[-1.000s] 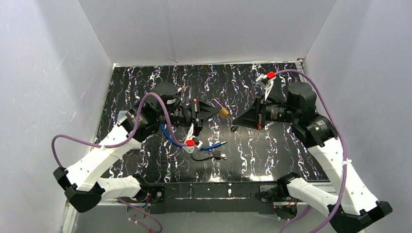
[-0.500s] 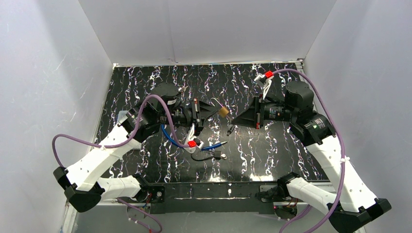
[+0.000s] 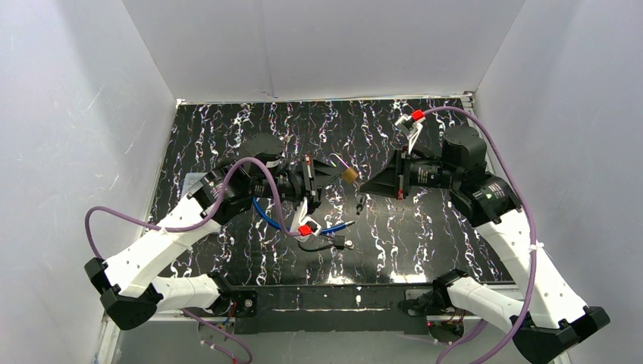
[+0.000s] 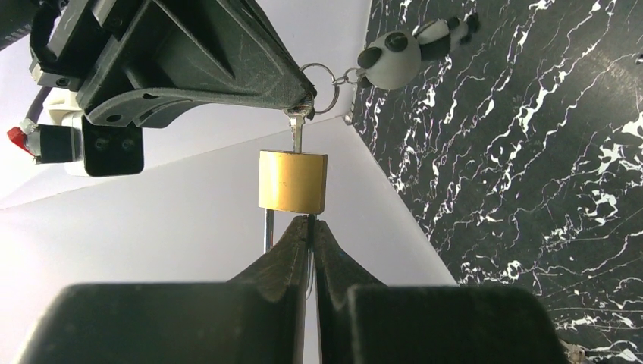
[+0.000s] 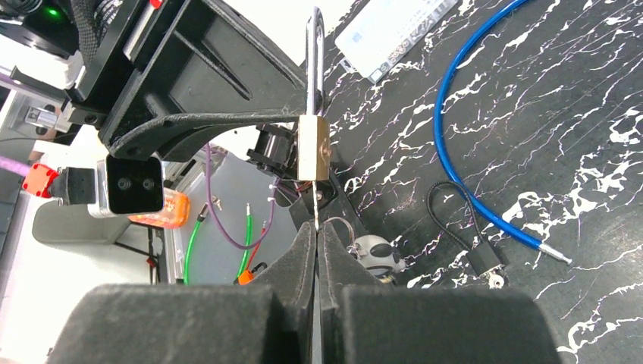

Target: Unlock with the key

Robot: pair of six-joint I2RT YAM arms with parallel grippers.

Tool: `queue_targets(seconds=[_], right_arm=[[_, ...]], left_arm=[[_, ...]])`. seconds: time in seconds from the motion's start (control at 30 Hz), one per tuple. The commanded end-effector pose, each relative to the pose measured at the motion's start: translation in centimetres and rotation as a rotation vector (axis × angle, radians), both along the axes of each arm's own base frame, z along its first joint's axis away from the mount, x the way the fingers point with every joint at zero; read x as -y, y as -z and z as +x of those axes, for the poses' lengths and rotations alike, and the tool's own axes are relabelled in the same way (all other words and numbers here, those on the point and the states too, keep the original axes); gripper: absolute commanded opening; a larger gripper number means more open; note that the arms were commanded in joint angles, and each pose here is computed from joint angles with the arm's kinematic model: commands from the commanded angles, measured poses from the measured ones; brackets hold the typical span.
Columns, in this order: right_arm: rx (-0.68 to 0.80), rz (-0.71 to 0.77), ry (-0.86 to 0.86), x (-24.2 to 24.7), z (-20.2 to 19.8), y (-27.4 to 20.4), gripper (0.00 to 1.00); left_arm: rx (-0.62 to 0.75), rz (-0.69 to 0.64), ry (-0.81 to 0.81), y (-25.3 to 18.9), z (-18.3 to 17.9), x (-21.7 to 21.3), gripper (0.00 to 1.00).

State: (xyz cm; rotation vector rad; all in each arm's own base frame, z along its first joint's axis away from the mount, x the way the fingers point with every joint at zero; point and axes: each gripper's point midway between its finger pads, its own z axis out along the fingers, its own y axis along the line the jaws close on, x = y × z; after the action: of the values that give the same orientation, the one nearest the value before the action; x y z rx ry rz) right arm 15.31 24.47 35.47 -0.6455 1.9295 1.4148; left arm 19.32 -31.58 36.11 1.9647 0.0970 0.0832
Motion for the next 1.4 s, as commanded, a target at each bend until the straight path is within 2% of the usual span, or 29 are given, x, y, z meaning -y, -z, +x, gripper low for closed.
queue_targets(seconds=[0.0,0.33,0.7,0.77,0.83,0.9,1.0,1.03,1.1,1.23,1.37], right_arm=[[0.050,0.020,0.070,-0.2,1.4,-1.3,0.01],[0.098,0.043,0.150,-1.0,2.3,-0.9,0.01],[0.129,0.151,0.154,-1.7,2.6,-1.6,0.01],[0.146,0.160,0.163,-1.5,2.5,-1.6,0.01],[0.158,0.164,0.173,-1.2,2.3,-1.5,0.01],[0.168,0.162,0.174,-1.0,2.1,-1.4,0.01],[0.180,0.172,0.173,-0.7,1.6,-1.2,0.01],[0.181,0.180,0.173,-0.7,1.5,-1.2,0.01],[0.183,0.188,0.174,-0.6,1.4,-1.1,0.01],[0.187,0.189,0.163,-0.5,1.1,-0.9,0.01],[0.209,0.167,0.127,-0.5,0.5,-0.8,0.01]], left_arm=[[0.012,0.031,0.019,0.8,-0.5,0.2,0.00],[-0.007,0.039,-0.088,0.4,-0.1,1.1,0.00],[0.004,0.025,-0.049,-0.2,-1.4,2.0,0.00],[-0.021,0.016,-0.058,-0.5,-1.5,2.0,0.08],[-0.054,0.015,-0.061,-0.5,-1.8,1.8,0.24],[-0.089,0.014,-0.068,-0.4,-2.1,1.7,0.44],[-0.123,0.012,-0.071,-0.4,-2.5,1.5,0.83],[-0.132,0.011,-0.070,-0.6,-2.6,1.4,0.92],[-0.157,0.017,-0.074,-0.7,-2.9,1.2,0.98],[-0.224,0.016,-0.111,-1.3,-2.9,1.0,0.98],[-0.309,0.028,-0.188,-2.3,-1.3,0.8,0.98]])
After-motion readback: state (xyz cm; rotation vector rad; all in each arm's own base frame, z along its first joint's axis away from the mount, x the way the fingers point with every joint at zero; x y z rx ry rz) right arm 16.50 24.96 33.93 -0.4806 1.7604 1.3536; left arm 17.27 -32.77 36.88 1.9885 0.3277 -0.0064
